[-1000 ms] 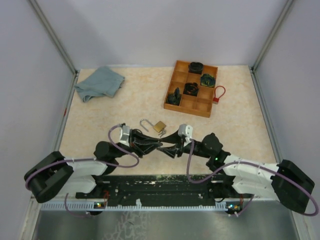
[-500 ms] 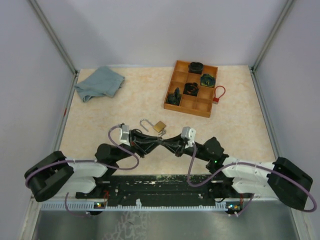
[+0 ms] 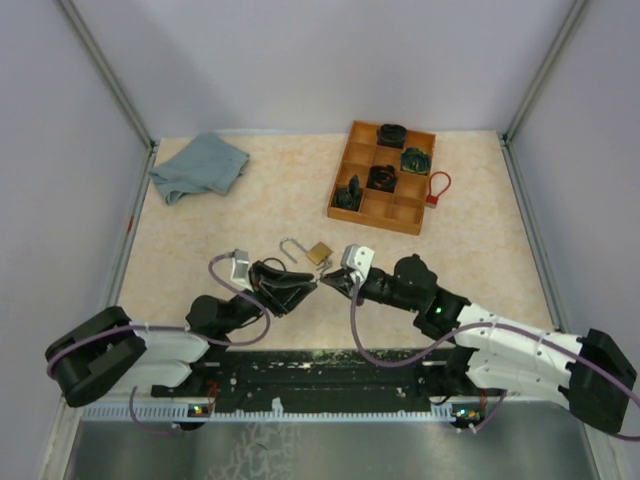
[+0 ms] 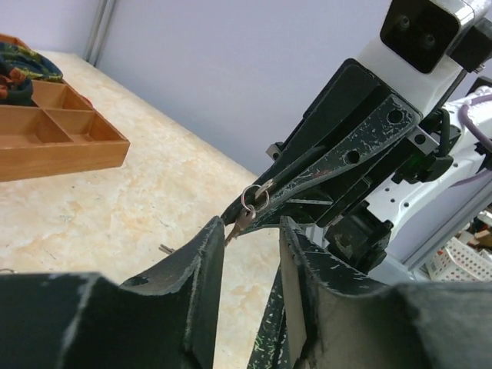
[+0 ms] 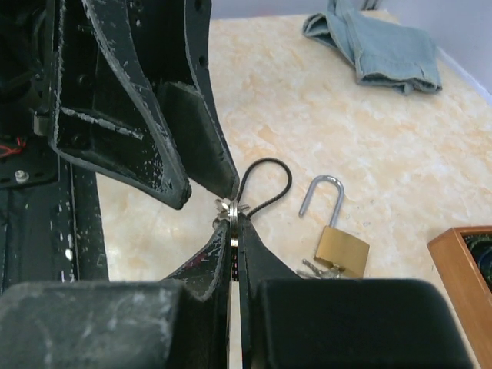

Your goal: Unlock with the key

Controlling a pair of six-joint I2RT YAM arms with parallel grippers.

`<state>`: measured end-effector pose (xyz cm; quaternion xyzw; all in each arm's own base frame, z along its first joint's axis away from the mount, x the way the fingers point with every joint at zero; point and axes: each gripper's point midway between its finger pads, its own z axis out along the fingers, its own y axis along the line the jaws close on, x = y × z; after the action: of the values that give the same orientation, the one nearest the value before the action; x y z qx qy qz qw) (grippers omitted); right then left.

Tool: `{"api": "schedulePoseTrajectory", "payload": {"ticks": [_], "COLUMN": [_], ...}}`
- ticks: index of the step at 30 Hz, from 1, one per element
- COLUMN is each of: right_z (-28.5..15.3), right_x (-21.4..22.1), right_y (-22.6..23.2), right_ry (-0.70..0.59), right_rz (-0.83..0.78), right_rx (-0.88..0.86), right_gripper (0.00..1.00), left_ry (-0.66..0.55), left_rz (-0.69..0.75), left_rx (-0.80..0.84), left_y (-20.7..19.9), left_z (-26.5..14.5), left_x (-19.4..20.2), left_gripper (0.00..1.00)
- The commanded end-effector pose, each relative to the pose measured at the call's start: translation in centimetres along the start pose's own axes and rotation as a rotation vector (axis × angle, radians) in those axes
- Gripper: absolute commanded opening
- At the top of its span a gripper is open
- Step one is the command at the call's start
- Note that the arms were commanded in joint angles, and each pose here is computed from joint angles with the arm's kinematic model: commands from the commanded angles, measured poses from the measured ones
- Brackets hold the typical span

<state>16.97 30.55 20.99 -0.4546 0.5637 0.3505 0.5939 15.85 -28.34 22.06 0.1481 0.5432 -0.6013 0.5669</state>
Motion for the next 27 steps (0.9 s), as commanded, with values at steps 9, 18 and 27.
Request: {"api": "schedulePoseTrajectory", "payload": {"ticks": [9, 18, 27], "right_z": [-0.8, -1.2, -1.4], "right_x": [-1.3, -2.7, -3.7], "right_y": [0.4, 1.1, 1.6], "right_ry": [0.128, 0.128, 0.112], "right_rz": [-0.059, -0.079, -0.074], "right_rx": [-0.062, -0.121, -0.149], "right_gripper": [0.00, 0.00, 0.00], "left_ry": [0.026, 0.091, 0.160], "left_rz": [0.313, 0.643, 0.677], "left_rx": [0.085, 0.183, 0.254], "left_y": [-0.8, -0.6, -0.7], "left_z": [-0.7, -0.4, 0.7], "left_x": [-0.3, 0.7, 2.2], "left_gripper": [0.56, 0.58, 0.54]}}
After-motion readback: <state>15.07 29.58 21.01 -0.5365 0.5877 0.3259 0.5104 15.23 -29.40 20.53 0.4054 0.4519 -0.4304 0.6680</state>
